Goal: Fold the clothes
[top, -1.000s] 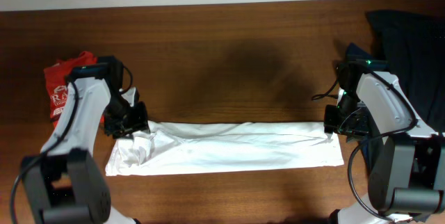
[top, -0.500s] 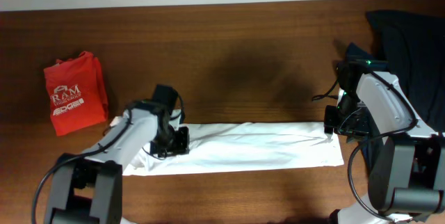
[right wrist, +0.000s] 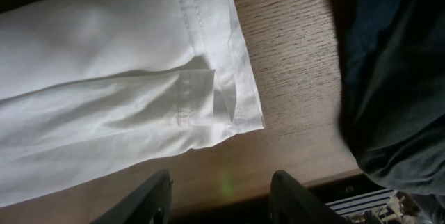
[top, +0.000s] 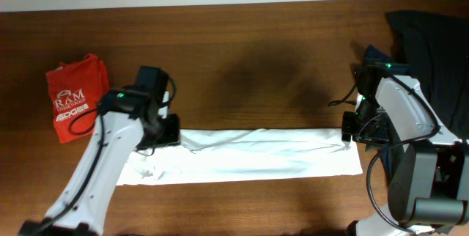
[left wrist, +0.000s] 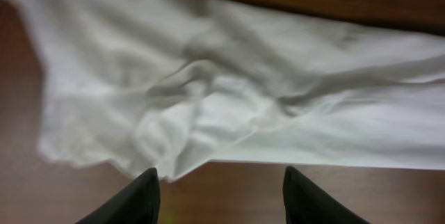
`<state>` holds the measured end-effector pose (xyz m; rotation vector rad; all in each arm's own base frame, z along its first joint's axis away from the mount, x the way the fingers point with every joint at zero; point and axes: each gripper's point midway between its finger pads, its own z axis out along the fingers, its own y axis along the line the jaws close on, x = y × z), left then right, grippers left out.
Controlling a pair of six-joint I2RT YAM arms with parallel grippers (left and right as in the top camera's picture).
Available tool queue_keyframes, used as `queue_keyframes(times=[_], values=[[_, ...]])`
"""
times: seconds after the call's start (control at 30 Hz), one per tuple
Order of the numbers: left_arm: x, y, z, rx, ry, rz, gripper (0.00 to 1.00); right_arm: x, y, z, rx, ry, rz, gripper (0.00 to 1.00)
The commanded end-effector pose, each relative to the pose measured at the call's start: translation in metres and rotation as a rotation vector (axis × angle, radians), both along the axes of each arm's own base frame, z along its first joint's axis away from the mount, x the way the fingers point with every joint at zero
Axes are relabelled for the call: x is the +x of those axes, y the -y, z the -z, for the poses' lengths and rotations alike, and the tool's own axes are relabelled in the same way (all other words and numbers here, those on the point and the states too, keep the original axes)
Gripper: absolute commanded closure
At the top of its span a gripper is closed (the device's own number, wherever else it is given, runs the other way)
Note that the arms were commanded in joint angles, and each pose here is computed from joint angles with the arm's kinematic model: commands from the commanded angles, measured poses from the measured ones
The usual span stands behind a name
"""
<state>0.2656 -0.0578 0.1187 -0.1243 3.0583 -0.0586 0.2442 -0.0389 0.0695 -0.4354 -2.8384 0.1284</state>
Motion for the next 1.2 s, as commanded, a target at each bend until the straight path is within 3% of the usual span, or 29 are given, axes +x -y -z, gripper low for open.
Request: queue_keyframes(times=[0.0,0.13,0.27,0.33,0.43,0.57,0.63,0.7,0.73,0.77,0.93,1.03,1.17], values=[[-0.02,-0.027,0.012,0.062,-0.064,-0.099,0.44,-0.001,0.005,-0.001,-0.018,0.008,0.008,0.5],[-0.039,-0.036,0.048,0.096,-0.116,-0.108,0.44,-0.001,0.005,-0.002,-0.017,0.008,0.008,0.5],[-0.033,-0.046,0.075,0.147,-0.052,-0.113,0.5,-0.001,0.005,-0.001,-0.018,0.009,0.008,0.5],[-0.033,-0.046,0.081,0.147,-0.044,-0.113,0.58,-0.001,0.005,-0.001,-0.018,0.009,0.008,0.5],[-0.03,-0.049,0.082,0.163,-0.024,-0.116,0.59,-0.001,0.005,-0.001,-0.018,0.011,0.008,0.5],[-0.026,-0.055,0.081,0.2,-0.004,-0.12,0.71,-0.001,0.005,-0.001,-0.018,0.011,0.008,0.5],[-0.023,-0.057,0.08,0.209,0.01,-0.147,0.72,-0.001,0.005,-0.001,-0.018,0.011,0.008,0.5],[-0.023,-0.057,0.08,0.208,0.012,-0.162,0.83,-0.001,0.005,-0.001,-0.018,0.011,0.008,0.5],[-0.023,-0.057,0.08,0.21,0.012,-0.162,0.96,-0.001,0.005,-0.001,-0.018,0.011,0.008,0.5],[-0.021,-0.06,0.08,0.221,0.023,-0.164,0.99,-0.001,0.005,-0.001,-0.018,0.011,0.008,0.5],[0.0,-0.08,0.074,0.265,0.115,-0.24,0.99,-0.001,0.005,-0.001,-0.018,0.01,0.008,0.5],[0.002,-0.106,0.072,0.294,0.136,-0.373,0.99,-0.001,0.005,-0.001,-0.018,0.011,0.008,0.5],[-0.005,-0.109,0.08,0.259,0.109,-0.405,0.97,0.0,0.005,-0.001,-0.018,0.011,0.008,0.5]])
